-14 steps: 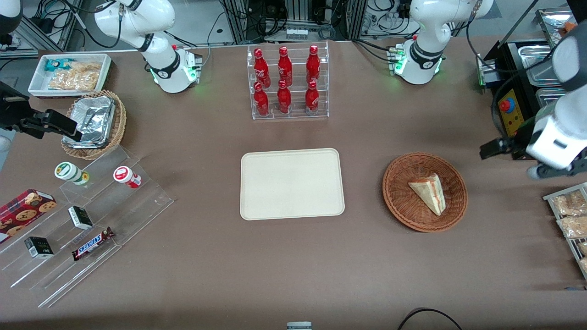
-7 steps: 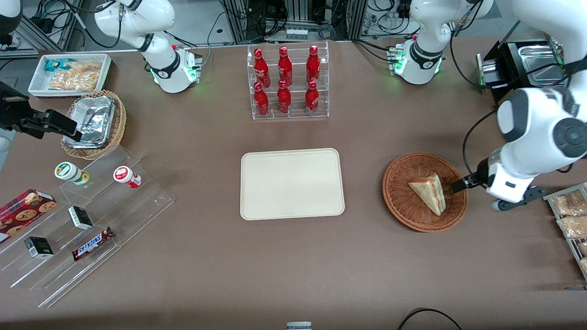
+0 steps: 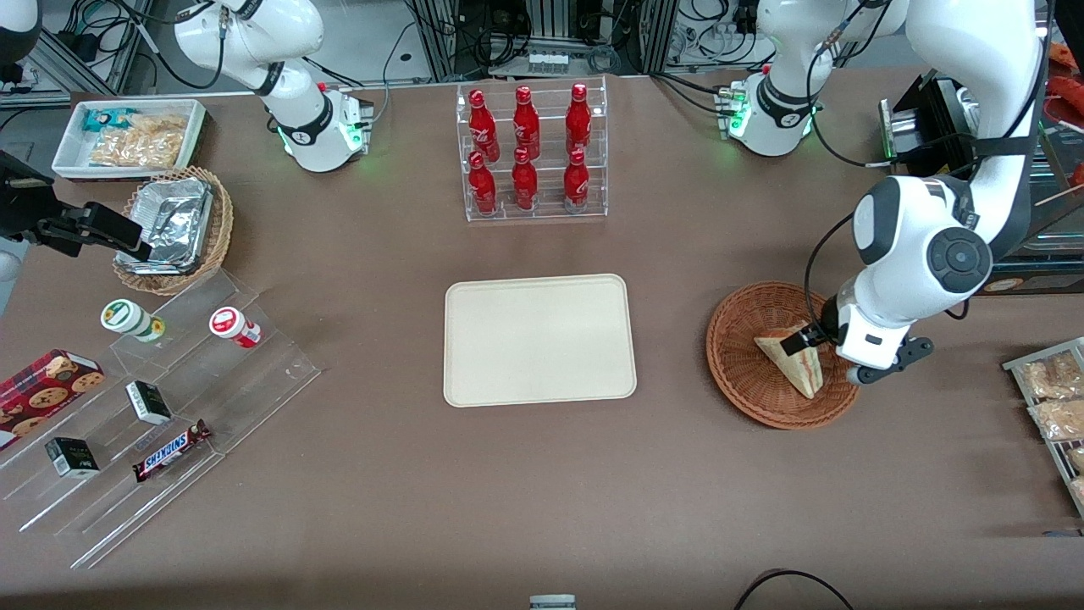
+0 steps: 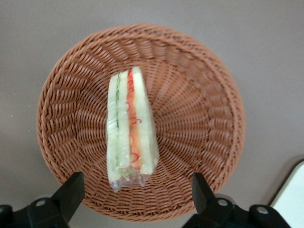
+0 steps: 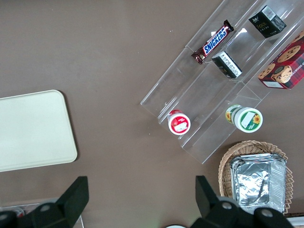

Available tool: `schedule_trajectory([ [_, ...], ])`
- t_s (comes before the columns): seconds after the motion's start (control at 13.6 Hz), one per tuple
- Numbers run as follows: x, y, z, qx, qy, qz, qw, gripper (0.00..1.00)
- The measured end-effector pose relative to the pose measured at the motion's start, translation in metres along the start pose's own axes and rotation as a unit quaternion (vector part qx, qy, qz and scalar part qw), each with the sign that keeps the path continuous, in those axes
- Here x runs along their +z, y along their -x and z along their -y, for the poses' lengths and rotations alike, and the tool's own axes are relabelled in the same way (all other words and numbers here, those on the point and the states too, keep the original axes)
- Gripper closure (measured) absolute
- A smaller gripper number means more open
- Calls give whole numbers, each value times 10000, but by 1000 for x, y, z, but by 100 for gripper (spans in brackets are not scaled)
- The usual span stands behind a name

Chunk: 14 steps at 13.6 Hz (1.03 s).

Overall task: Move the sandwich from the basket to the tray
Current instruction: 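Lower the open left gripper around the sandwich and close it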

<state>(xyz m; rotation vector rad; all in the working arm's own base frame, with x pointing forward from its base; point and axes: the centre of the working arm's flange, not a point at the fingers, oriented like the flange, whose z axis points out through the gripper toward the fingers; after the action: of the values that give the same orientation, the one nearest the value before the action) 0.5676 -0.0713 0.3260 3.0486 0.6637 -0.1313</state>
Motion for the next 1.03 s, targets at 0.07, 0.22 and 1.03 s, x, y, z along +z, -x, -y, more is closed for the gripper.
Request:
schedule_trajectory([
  [0.07, 8, 3, 6, -29, 14, -33, 10000, 0],
  [0.22, 29, 10, 15, -65, 53, -117, 9999, 0],
  [1.03, 69, 12, 18, -91, 191, -325, 9992, 11],
])
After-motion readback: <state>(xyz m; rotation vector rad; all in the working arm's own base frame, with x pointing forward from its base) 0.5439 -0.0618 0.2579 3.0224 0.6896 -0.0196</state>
